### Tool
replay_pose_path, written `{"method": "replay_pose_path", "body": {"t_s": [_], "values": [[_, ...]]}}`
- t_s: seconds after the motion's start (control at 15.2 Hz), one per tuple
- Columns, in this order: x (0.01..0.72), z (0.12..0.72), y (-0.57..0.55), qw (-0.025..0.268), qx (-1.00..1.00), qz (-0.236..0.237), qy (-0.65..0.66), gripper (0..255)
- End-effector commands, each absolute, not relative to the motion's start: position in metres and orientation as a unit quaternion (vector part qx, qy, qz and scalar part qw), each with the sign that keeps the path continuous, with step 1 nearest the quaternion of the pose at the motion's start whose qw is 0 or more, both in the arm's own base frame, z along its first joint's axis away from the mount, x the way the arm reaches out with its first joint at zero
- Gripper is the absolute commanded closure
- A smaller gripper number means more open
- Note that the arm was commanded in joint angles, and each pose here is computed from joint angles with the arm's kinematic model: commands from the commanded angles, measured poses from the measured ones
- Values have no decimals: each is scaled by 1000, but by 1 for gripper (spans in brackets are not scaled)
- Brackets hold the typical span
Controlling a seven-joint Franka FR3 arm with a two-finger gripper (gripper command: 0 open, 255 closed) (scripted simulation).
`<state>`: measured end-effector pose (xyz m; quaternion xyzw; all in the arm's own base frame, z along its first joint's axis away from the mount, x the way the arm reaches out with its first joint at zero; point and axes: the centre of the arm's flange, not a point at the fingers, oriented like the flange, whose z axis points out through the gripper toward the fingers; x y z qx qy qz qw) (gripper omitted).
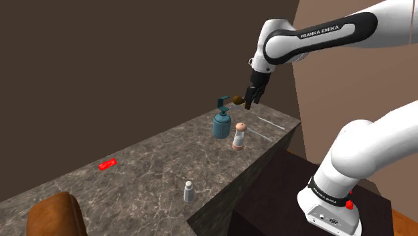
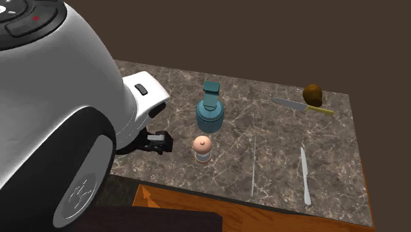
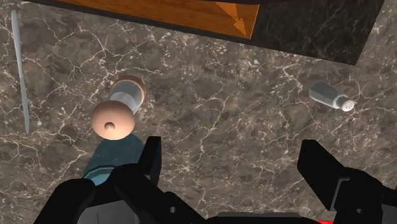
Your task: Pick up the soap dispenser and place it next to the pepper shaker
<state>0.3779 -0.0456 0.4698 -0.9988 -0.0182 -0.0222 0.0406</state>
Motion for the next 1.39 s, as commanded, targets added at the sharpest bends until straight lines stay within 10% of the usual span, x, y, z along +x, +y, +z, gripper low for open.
{"method": "replay_pose_path", "body": {"t_s": [0.0,1.32], "values": [[395,455,-59,36,-999,-35,-12,0],[551,326,-174,-10,-988,-149,44,0]]}}
